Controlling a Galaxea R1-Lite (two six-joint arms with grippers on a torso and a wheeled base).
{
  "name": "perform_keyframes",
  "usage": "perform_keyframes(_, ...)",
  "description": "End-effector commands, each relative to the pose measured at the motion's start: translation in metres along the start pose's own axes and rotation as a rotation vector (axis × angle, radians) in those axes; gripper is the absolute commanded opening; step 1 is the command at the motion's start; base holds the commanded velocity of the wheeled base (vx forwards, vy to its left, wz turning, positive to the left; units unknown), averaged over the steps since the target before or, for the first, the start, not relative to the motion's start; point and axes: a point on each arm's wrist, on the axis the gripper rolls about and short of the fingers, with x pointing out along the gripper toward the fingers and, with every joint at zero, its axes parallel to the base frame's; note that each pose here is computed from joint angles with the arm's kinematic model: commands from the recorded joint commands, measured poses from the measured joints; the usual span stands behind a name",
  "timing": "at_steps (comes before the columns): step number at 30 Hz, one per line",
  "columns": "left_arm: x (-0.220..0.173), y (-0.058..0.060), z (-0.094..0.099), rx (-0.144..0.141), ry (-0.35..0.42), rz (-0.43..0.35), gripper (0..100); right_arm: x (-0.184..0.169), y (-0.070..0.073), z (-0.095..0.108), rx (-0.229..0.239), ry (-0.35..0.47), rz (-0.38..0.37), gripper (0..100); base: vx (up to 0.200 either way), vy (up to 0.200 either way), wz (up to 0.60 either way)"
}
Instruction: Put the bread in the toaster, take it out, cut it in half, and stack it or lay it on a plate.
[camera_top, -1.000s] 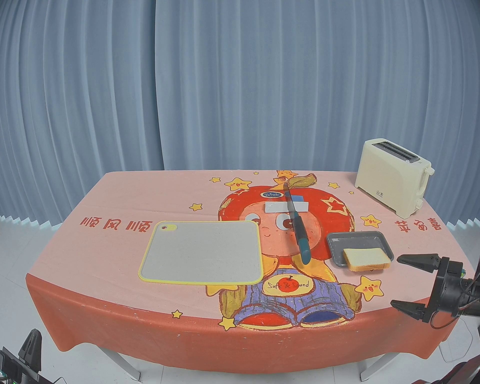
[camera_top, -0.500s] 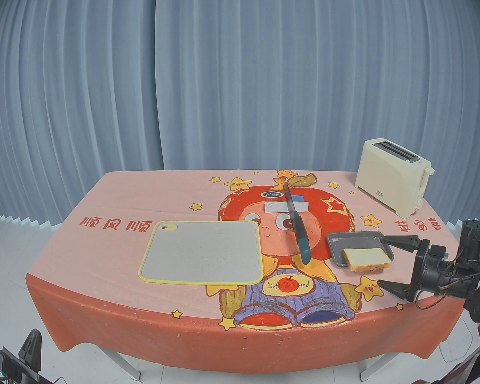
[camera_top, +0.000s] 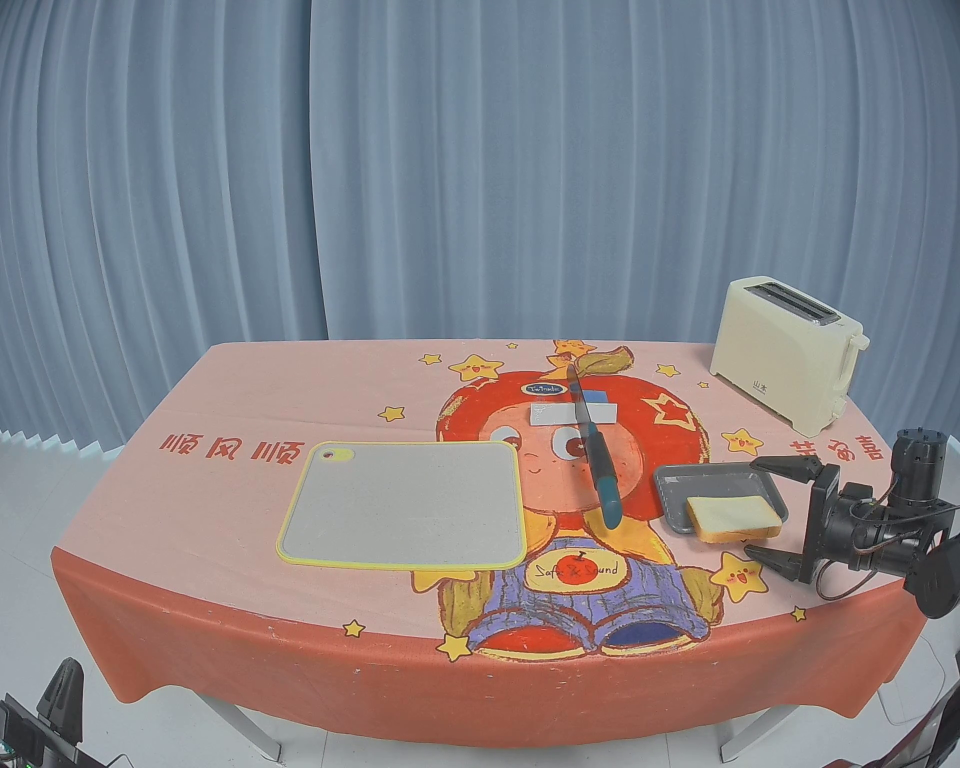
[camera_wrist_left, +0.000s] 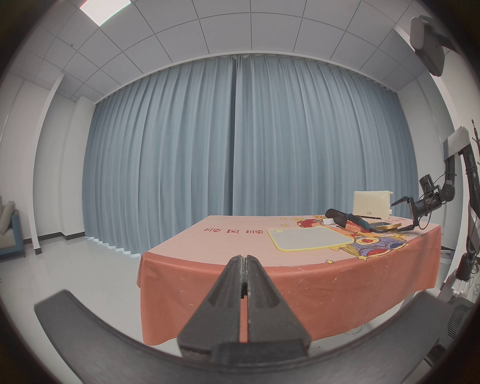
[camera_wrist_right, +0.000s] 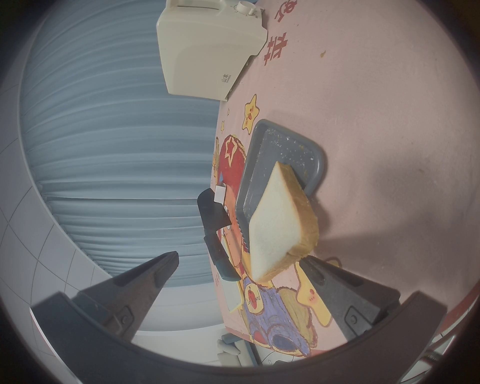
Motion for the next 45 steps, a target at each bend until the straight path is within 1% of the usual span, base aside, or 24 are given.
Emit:
perform_keyframes(1,0.000,0.000,-0.005,0.000,0.000,0.001,0,0.002,0.000,0.003,0.006,-0.005,-0.002,100,0.000,0.000,0.00)
perform_keyframes(4,0.000,0.000,-0.005,0.000,0.000,0.001,0,0.004,-0.002,0.005,0.011,-0.007,-0.011,100,0.000,0.000,0.00)
perform_keyframes(7,0.000,0.000,-0.005,0.000,0.000,0.001,0,0.006,-0.001,0.007,0.012,-0.010,-0.008,100,0.000,0.000,0.00)
perform_keyframes(8,0.000,0.000,-0.005,0.000,0.002,0.001,0,0.007,-0.001,0.008,0.014,-0.010,-0.008,0,0.000,0.000,0.00)
perform_keyframes(12,0.000,0.000,-0.005,0.000,0.000,0.001,0,0.009,-0.004,0.011,0.025,-0.015,-0.021,0,0.000,0.000,0.00)
perform_keyframes(15,0.000,0.000,-0.005,0.000,0.002,0.001,0,0.013,-0.012,0.013,0.046,-0.012,-0.051,0,0.000,0.000,0.00)
perform_keyframes(16,0.000,0.000,-0.005,0.000,0.002,0.001,0,0.015,-0.018,0.012,0.055,-0.004,-0.073,0,0.000,0.000,0.00)
perform_keyframes(19,0.000,0.000,-0.005,-0.002,0.000,0.001,0,0.019,-0.025,0.012,0.069,0.003,-0.101,0,0.000,0.000,0.00)
perform_keyframes(21,0.000,0.000,-0.005,0.000,0.000,0.001,0,0.019,-0.025,0.012,0.071,0.001,-0.101,0,0.000,0.000,0.00)
perform_keyframes(24,0.000,0.000,-0.005,0.000,0.002,0.001,0,0.016,-0.021,0.013,0.065,-0.006,-0.085,0,0.000,0.000,0.00)
perform_keyframes(29,0.000,0.000,-0.005,0.000,0.002,0.001,0,0.004,-0.001,0.010,0.014,-0.033,-0.008,0,0.000,0.000,0.00)
perform_keyframes(31,0.000,0.000,-0.005,0.000,0.002,0.001,0,-0.003,0.009,0.007,-0.015,-0.043,0.033,0,0.000,0.000,0.00)
perform_keyframes(35,0.000,0.000,-0.005,0.000,0.002,0.001,0,-0.009,0.026,0.003,-0.060,-0.044,0.093,0,0.000,0.000,0.00)
perform_keyframes(38,0.000,0.000,-0.005,-0.002,0.002,0.001,0,-0.008,0.028,0.001,-0.079,-0.037,0.103,0,0.000,0.000,0.00)
perform_keyframes(39,0.000,0.000,-0.005,-0.002,0.002,0.001,0,-0.008,0.028,0.001,-0.079,-0.037,0.103,0,0.000,0.000,0.00)
perform_keyframes(42,0.000,0.000,-0.005,0.000,0.002,0.001,0,-0.009,0.031,0.000,-0.129,-0.035,0.116,0,0.000,0.000,0.00)
perform_keyframes(45,0.000,0.000,-0.005,0.000,0.002,0.001,0,-0.006,0.034,-0.004,-0.220,-0.018,0.119,0,0.000,0.000,0.00)
